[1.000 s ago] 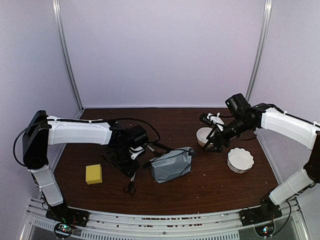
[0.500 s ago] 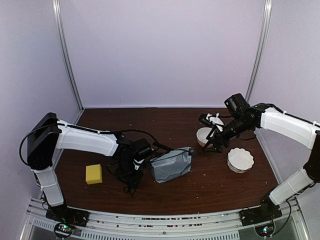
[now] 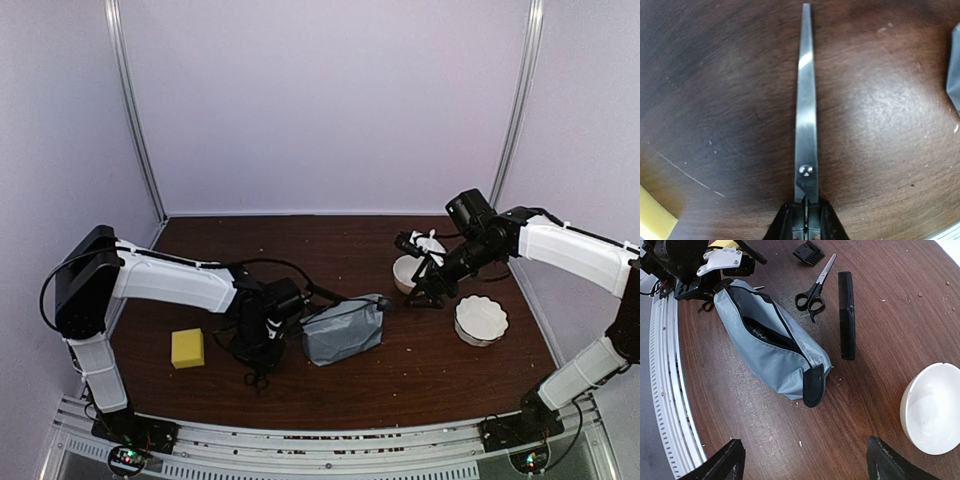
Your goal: Sort the hair-cutting tools
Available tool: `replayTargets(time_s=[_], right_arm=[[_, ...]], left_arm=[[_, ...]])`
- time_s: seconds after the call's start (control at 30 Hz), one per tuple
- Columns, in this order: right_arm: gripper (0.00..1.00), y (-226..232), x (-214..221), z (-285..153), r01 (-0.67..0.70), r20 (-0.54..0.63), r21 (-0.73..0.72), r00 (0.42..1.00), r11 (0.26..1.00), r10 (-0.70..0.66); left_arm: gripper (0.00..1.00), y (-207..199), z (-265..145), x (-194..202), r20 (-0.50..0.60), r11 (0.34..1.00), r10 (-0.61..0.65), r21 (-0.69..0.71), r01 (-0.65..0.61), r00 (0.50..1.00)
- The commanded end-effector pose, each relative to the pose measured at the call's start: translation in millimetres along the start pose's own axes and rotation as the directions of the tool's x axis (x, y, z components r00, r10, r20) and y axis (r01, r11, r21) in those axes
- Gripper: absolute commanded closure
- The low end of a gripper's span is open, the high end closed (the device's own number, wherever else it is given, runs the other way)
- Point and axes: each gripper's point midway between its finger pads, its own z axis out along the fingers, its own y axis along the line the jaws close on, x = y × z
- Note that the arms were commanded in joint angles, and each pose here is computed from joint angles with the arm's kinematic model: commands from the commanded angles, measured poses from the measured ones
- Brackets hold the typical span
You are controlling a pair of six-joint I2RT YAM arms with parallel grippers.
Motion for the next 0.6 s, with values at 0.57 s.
replayTargets(time_s=[0.57], right_arm=[[0.16, 13.7, -31.3, -25.5, 0.066, 0.08, -0.007, 0.995, 0.998, -0.065]], left_arm=[[0.96, 24.2, -120.5, -31.4, 0.205, 0.966, 0.247, 0.018, -0.256, 0.947]])
